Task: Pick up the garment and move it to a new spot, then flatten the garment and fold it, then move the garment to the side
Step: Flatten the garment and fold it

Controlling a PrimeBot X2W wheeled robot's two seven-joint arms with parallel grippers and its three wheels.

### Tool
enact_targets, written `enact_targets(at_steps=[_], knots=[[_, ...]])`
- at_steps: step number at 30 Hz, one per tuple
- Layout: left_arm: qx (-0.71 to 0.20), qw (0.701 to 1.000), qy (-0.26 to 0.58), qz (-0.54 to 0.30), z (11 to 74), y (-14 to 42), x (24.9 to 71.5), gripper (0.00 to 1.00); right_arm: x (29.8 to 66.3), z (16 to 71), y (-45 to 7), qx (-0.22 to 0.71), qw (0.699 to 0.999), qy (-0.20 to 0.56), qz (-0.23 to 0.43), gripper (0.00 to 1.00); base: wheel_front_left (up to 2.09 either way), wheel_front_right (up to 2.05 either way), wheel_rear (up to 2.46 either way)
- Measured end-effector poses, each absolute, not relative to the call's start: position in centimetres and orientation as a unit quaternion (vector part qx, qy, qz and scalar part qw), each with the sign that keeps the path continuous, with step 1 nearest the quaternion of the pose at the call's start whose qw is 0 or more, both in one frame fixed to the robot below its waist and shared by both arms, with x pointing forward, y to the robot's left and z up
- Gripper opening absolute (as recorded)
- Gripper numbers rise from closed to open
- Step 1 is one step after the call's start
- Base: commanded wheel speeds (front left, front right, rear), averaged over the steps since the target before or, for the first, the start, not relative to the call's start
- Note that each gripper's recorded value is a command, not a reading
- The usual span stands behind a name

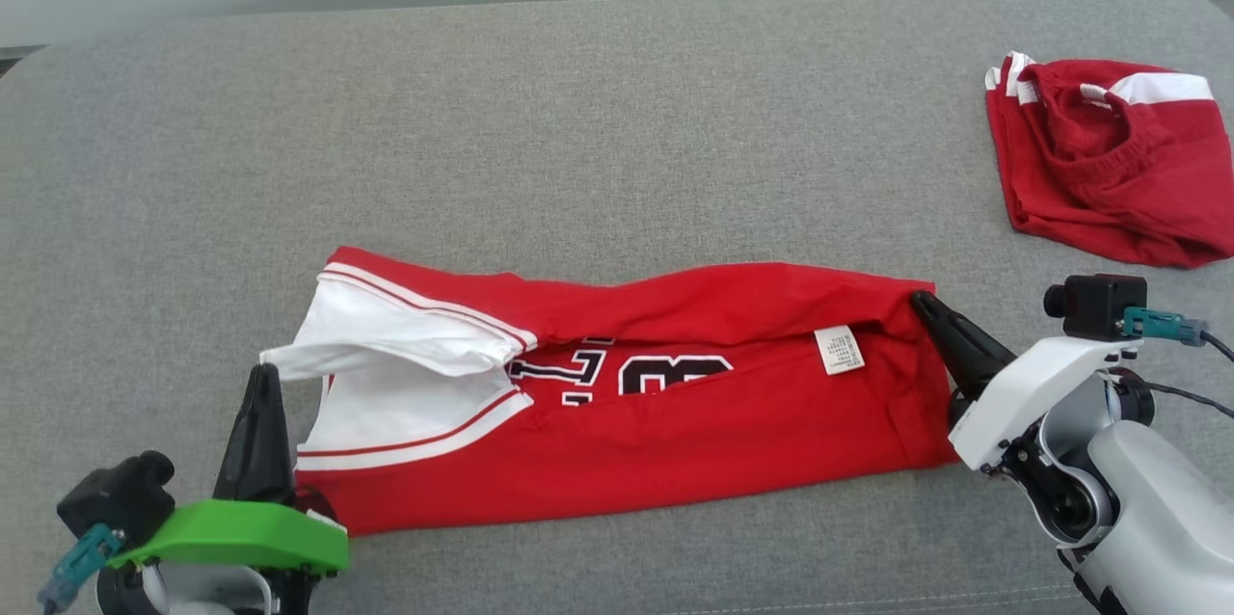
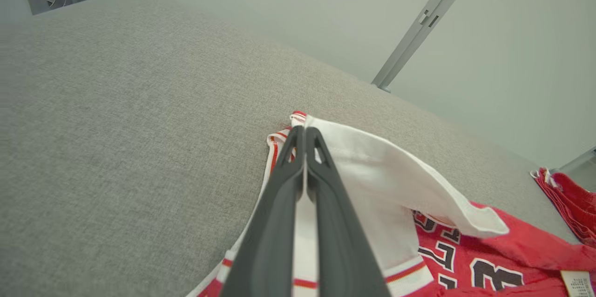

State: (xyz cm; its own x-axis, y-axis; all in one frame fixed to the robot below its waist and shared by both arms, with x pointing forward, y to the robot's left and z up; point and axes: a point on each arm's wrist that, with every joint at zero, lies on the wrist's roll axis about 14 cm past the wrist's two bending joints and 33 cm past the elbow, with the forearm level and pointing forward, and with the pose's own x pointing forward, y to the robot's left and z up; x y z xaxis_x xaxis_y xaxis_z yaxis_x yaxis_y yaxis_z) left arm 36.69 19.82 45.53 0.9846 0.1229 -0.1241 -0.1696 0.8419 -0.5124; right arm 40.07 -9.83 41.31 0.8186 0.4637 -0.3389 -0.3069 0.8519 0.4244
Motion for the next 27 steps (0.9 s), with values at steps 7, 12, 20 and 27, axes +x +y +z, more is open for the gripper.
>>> enact_targets(at_steps=[7,12,20,27], knots=[[-0.276,0.956,0.063,0.076,44.6,19.0,34.9,0.0,39.5,41.2,-10.1,0.175,0.937,0.221,0.205,0.0,0.0,0.0,0.0],[-0.271,0.957,0.064,0.076,44.6,18.9,34.4,0.0,39.7,41.6,-10.4,0.175,0.939,0.213,0.204,0.0,0.0,0.0,0.0],[-0.266,0.956,0.088,0.086,43.3,18.9,32.9,0.0,39.0,41.0,-11.0,0.186,0.937,0.225,0.191,0.0,0.0,0.0,0.0],[-0.258,0.955,0.113,0.09,42.0,18.8,32.2,0.0,37.1,38.7,-10.9,0.18,0.926,0.272,0.192,0.0,0.0,0.0,0.0]])
